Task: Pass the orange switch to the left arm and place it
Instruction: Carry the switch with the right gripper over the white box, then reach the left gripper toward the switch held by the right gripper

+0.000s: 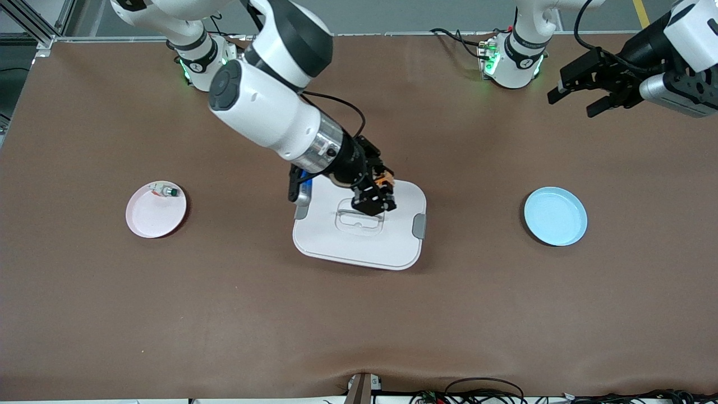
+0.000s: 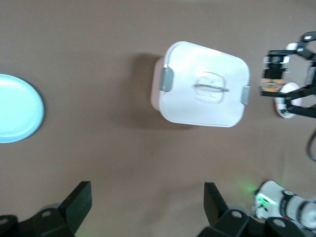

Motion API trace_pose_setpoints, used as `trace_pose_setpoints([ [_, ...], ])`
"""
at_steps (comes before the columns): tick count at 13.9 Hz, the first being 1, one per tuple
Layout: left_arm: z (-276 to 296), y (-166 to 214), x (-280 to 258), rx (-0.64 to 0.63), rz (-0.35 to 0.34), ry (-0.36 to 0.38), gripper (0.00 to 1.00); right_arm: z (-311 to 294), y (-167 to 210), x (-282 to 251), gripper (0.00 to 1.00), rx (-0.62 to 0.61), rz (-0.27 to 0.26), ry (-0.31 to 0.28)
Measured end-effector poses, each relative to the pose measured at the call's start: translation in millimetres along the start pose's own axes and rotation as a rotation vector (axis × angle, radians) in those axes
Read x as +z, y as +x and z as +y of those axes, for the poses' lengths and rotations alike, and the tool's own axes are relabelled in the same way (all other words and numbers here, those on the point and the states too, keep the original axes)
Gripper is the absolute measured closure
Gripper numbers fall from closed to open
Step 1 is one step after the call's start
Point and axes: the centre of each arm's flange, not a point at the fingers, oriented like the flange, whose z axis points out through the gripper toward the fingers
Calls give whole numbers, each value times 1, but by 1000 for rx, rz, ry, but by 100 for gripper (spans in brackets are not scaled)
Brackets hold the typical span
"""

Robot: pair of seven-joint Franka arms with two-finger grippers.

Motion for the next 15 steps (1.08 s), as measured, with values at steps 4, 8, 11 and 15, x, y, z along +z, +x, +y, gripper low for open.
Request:
trace_pose_setpoints([
  [4,14,18,36,13,-74,-139,0,16,-30,4,28,61,-44,21],
  [8,32,40,77,111,-90,-219,0,17,-39,2,28,81,-69,50],
  [11,39,51,95,147,-76,-268,0,14,-39,0,28,83,-81,73],
  [15,41,69,118,186,-42,-335,0,10,-41,-3,28,90,-105,113],
])
